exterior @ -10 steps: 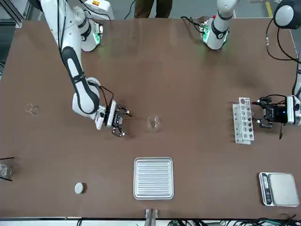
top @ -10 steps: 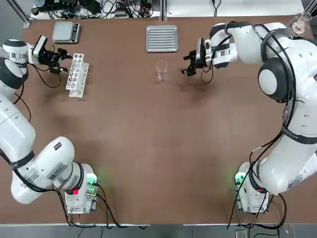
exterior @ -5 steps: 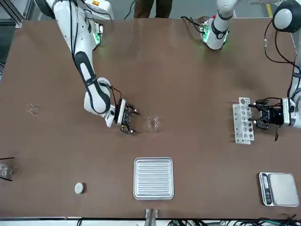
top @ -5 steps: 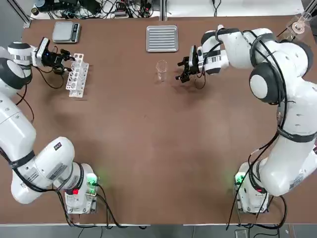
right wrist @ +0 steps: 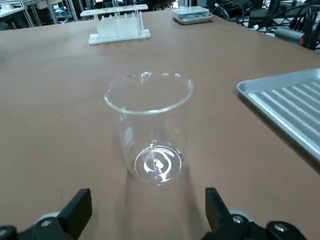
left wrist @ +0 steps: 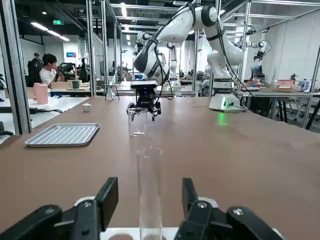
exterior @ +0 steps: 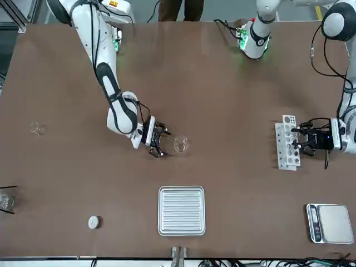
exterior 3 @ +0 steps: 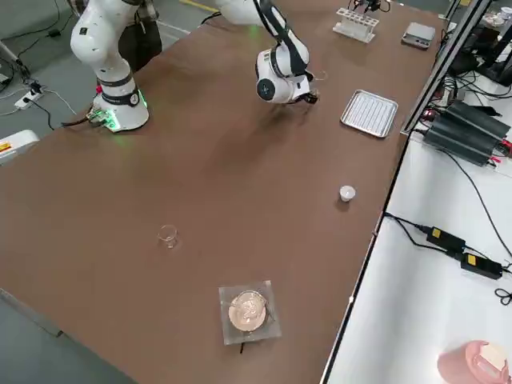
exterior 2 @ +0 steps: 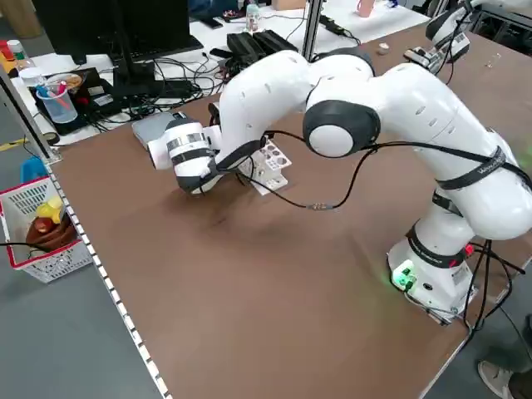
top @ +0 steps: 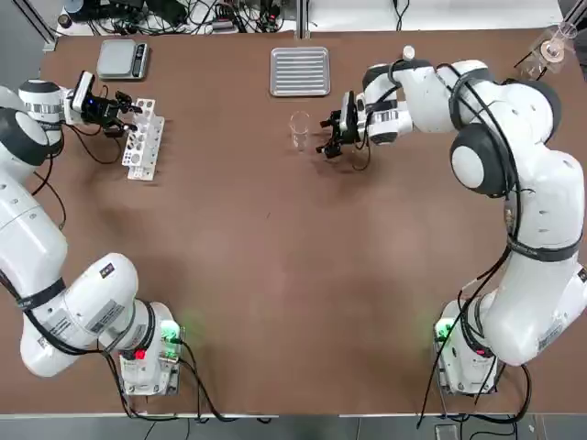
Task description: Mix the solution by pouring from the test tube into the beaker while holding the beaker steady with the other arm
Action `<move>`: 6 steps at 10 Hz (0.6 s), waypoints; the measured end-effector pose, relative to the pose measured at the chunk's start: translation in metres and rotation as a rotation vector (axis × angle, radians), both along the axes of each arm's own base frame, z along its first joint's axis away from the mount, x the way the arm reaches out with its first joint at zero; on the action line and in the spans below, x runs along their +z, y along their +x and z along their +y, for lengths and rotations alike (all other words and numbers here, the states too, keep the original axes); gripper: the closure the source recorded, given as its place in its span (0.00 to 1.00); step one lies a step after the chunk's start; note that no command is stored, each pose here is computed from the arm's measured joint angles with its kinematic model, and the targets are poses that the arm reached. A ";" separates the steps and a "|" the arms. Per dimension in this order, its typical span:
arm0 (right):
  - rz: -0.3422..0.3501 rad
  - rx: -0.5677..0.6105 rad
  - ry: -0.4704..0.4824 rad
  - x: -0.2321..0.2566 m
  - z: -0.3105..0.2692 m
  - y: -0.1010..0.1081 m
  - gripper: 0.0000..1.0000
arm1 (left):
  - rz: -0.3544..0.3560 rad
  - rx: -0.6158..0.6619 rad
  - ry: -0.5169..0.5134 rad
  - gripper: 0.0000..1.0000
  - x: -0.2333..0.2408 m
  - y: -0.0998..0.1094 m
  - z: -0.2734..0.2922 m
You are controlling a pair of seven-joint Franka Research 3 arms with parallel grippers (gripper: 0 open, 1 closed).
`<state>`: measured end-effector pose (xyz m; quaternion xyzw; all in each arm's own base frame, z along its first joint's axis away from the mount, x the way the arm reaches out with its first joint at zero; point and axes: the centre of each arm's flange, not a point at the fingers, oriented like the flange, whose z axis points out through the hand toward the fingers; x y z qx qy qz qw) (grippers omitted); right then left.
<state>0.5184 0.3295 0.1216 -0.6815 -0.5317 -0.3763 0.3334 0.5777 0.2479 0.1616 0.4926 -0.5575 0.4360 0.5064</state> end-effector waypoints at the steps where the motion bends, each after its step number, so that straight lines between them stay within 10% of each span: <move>1: -0.001 -0.002 0.005 -0.005 0.005 0.000 0.00 | 0.001 0.000 0.000 0.44 0.000 0.000 0.000; 6: -0.023 -0.018 0.025 -0.003 0.014 0.008 0.00 | 0.006 -0.002 -0.005 0.63 -0.004 -0.001 -0.002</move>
